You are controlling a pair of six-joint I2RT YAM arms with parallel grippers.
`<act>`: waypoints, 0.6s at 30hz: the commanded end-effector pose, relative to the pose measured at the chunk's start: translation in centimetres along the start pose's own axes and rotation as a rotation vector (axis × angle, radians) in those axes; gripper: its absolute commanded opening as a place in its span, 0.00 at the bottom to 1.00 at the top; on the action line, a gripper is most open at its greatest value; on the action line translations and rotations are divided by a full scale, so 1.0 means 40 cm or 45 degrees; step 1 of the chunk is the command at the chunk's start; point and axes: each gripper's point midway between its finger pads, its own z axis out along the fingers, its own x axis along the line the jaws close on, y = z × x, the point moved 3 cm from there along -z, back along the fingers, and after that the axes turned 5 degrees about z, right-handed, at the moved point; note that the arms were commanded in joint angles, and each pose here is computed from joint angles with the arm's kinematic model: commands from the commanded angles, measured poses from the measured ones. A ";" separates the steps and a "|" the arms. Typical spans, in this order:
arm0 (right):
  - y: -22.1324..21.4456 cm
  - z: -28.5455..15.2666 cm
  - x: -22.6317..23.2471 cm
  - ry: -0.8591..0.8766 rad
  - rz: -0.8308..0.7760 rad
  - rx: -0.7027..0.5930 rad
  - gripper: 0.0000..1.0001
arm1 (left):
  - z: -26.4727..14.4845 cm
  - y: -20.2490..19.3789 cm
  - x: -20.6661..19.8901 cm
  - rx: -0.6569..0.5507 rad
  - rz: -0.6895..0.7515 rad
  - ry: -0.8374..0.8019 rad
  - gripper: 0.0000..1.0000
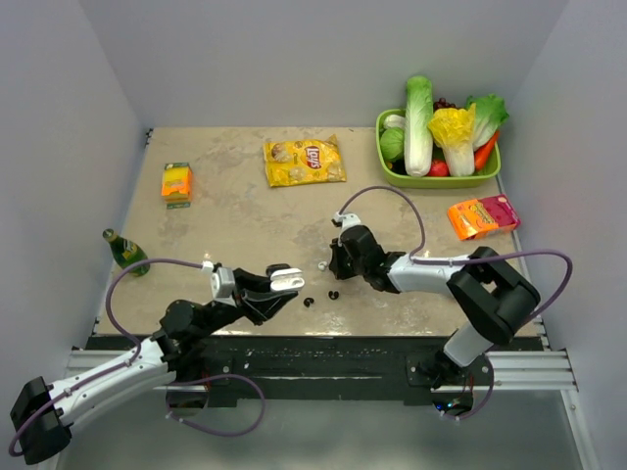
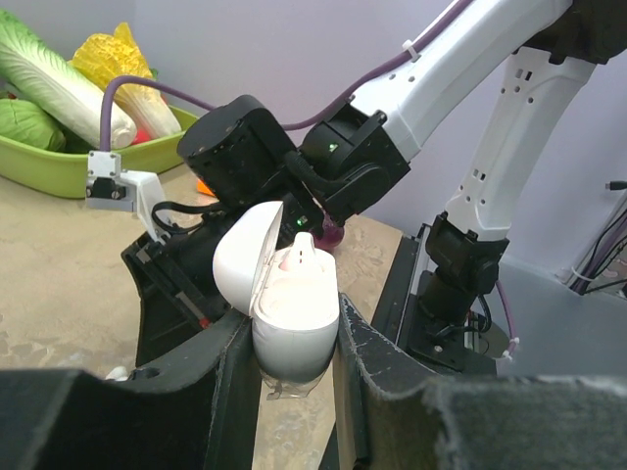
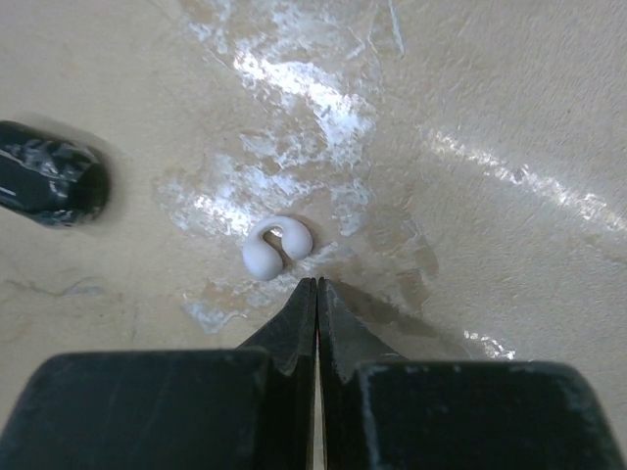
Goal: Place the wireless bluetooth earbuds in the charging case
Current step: Adjust the earbud at the center of the board.
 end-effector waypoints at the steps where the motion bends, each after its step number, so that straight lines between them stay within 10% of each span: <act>1: -0.001 0.020 -0.016 -0.049 0.005 -0.015 0.00 | 0.001 0.030 -0.002 -0.073 0.009 0.001 0.00; 18: 0.032 0.094 -0.006 -0.069 -0.134 0.017 0.01 | -0.002 0.019 -0.001 -0.062 0.007 -0.001 0.00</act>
